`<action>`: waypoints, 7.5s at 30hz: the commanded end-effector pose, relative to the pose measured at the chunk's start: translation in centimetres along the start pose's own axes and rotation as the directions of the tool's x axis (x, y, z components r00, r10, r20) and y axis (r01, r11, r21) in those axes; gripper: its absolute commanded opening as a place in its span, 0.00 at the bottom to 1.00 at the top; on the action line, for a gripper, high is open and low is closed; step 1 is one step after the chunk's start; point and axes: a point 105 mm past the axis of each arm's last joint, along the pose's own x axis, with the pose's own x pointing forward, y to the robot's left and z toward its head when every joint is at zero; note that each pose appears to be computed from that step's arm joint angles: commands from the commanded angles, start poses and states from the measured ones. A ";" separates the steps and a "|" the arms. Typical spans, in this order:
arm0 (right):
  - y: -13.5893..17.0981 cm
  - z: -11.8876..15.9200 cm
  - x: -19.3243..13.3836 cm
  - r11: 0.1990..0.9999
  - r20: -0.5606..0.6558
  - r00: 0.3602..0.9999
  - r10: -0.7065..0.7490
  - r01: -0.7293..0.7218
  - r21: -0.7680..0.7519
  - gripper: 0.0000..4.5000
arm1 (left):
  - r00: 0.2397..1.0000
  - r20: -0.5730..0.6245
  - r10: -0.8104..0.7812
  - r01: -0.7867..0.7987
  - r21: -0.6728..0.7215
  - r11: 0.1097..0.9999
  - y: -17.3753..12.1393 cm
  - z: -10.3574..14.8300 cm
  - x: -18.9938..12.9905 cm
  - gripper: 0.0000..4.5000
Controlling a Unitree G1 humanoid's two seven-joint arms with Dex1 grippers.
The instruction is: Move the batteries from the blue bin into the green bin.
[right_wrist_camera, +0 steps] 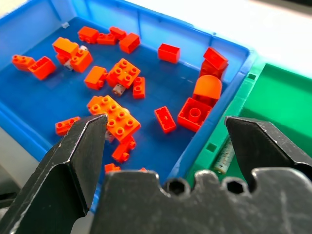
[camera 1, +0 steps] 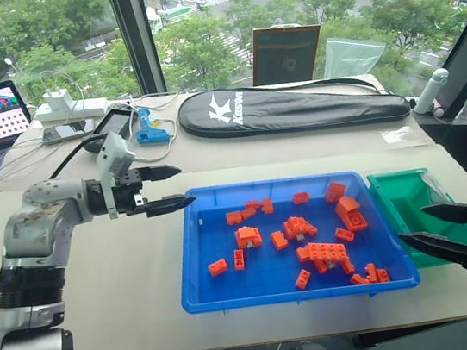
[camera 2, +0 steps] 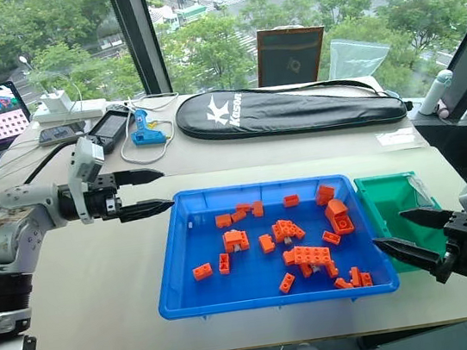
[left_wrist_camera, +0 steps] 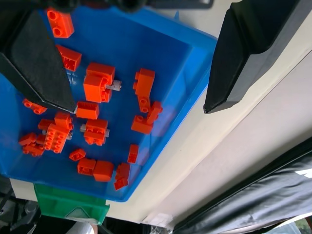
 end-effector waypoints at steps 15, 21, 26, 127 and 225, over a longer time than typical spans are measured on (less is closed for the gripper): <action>4.7 2.6 -1.2 0.980 -0.222 0.970 -0.099 0.056 -0.190 0.99 | 0.930 -0.086 -0.357 0.366 0.290 0.884 -3.9 4.4 7.0 1.00; 4.2 3.8 0.1 0.980 -0.244 0.965 -0.097 0.050 -0.191 0.99 | 0.916 -0.114 -0.385 0.401 0.288 0.870 -4.1 4.3 7.7 1.00; 5.1 4.7 4.1 0.979 -0.241 0.970 0.020 -0.068 -0.192 0.99 | 0.897 -0.175 -0.405 0.439 0.270 0.857 -4.6 2.9 7.1 1.00; 5.3 -3.0 15.1 0.474 -0.623 0.708 0.332 -0.696 -0.538 0.99 | 0.924 -0.116 -0.364 0.382 0.309 0.871 -7.2 0.7 5.1 1.00; 4.6 2.3 19.1 0.669 -0.422 0.787 0.449 -0.610 -0.424 0.78 | 0.964 -0.099 -0.245 0.262 0.219 0.940 -4.2 1.0 4.4 1.00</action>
